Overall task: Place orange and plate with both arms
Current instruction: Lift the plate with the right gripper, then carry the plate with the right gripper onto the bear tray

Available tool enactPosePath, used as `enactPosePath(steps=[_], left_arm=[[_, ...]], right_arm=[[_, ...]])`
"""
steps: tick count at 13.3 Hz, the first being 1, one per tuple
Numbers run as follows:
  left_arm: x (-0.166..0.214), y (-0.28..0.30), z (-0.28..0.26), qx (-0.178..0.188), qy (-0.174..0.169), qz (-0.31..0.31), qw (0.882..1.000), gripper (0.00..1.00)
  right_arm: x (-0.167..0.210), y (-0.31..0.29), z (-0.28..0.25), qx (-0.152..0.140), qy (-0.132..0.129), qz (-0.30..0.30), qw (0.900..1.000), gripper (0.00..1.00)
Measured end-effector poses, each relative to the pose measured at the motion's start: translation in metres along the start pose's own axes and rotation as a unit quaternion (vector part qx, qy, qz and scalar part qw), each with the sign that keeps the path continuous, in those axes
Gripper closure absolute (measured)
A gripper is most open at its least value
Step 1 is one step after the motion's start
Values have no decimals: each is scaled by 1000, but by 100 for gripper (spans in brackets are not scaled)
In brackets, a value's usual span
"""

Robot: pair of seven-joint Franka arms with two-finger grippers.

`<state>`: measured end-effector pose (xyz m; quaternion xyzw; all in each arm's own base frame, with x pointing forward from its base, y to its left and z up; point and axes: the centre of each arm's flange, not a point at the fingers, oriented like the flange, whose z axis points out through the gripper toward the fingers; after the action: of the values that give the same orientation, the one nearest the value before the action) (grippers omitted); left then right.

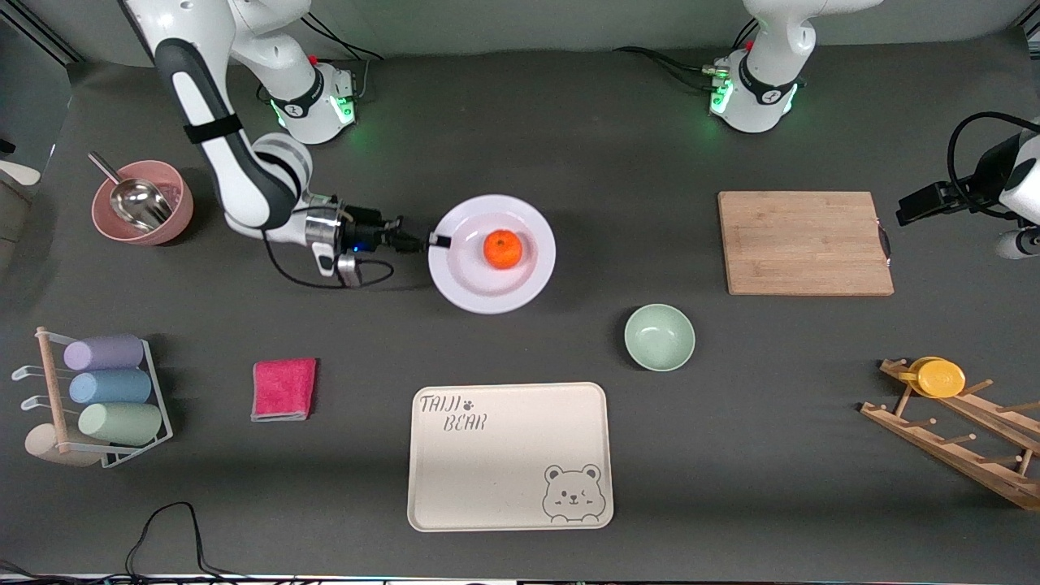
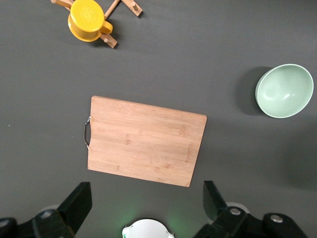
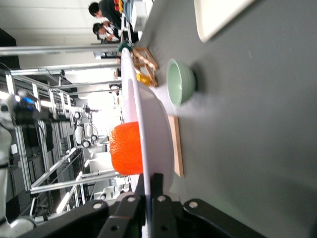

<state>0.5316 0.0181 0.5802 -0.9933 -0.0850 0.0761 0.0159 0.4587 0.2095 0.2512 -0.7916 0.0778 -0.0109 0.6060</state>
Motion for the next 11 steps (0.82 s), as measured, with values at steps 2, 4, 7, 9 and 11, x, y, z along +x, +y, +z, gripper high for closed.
enactPosePath(steps=[2,4,7,9,11], left_arm=[[1,0,1,1,-3,-2,1000,0],[1,0,2,1,-5,-4,1000,0],[1,0,1,1,-3,-4,1000,0],[-2,1,-2,0,3,-2,1000,0],[-4,6,-4,0,13,4,1000,0]], right_arm=[[42,-7,10,7,10,-12,1000,94],[83,-1,23,8,19,-24,1000,94],[142,12,35,8,36,-31,999,94],[183,8,39,0,37,-31,999,94],[220,-7,41,-3,40,-31,999,94]])
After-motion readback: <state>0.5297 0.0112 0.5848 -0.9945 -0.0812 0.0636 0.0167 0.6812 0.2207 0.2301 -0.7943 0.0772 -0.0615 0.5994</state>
